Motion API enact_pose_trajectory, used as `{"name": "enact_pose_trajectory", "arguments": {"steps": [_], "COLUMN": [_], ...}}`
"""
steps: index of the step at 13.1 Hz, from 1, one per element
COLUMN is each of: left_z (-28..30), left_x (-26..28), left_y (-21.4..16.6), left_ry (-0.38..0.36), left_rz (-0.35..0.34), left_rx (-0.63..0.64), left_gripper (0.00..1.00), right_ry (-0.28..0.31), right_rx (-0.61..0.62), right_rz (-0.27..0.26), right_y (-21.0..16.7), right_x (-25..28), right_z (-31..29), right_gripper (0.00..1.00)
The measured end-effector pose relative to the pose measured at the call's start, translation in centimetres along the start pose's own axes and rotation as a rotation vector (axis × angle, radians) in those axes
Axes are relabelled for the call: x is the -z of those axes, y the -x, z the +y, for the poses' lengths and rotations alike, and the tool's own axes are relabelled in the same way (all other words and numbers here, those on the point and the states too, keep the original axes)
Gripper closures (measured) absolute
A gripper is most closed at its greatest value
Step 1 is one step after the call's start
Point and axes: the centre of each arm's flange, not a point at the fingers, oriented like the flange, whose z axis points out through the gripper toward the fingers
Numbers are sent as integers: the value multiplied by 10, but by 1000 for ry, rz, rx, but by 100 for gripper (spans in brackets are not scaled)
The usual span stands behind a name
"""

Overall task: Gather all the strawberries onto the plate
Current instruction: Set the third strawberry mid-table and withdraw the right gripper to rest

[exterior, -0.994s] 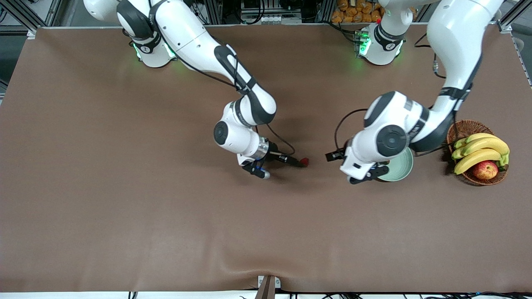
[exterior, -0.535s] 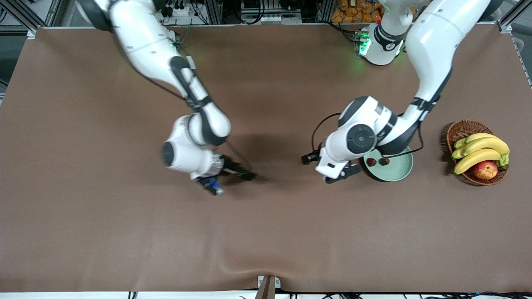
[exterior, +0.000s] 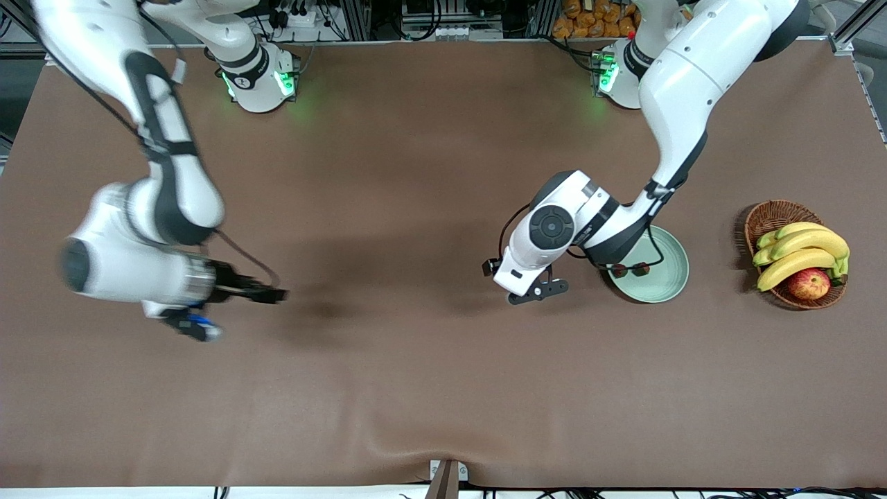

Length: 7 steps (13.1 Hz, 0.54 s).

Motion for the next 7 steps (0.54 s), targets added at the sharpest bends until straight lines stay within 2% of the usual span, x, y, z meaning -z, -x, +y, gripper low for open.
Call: {"name": "enact_pose_trajectory", "arguments": {"steps": [1,2,3,5,6,7], "left_z": [2,5,7,8,7,6], "left_x": [-9,-17,-23,-30,-31,-32], "left_y": [3,7,9,10,9,8], "left_ry": [-7,-12,-17,-15,-13,-16], "left_rz": [-4,-8,-14,-16,-16,-13], "left_rx": [-13,-23,-29,-31,-29,-30], "left_gripper": [4,11,11,23,25,32], "right_ry": [41,69,84,111,143,182], "right_rx": [37,66,91,146,182,217], "right_rz": [53,91,110,120,129,138], "right_y": [-2,-2,1,11,17,26], "right_x": [32,59,85,131,152,172], "right_z": [19,33,45,64,71,77], "right_gripper": [0,0,0,0,0,0]}}
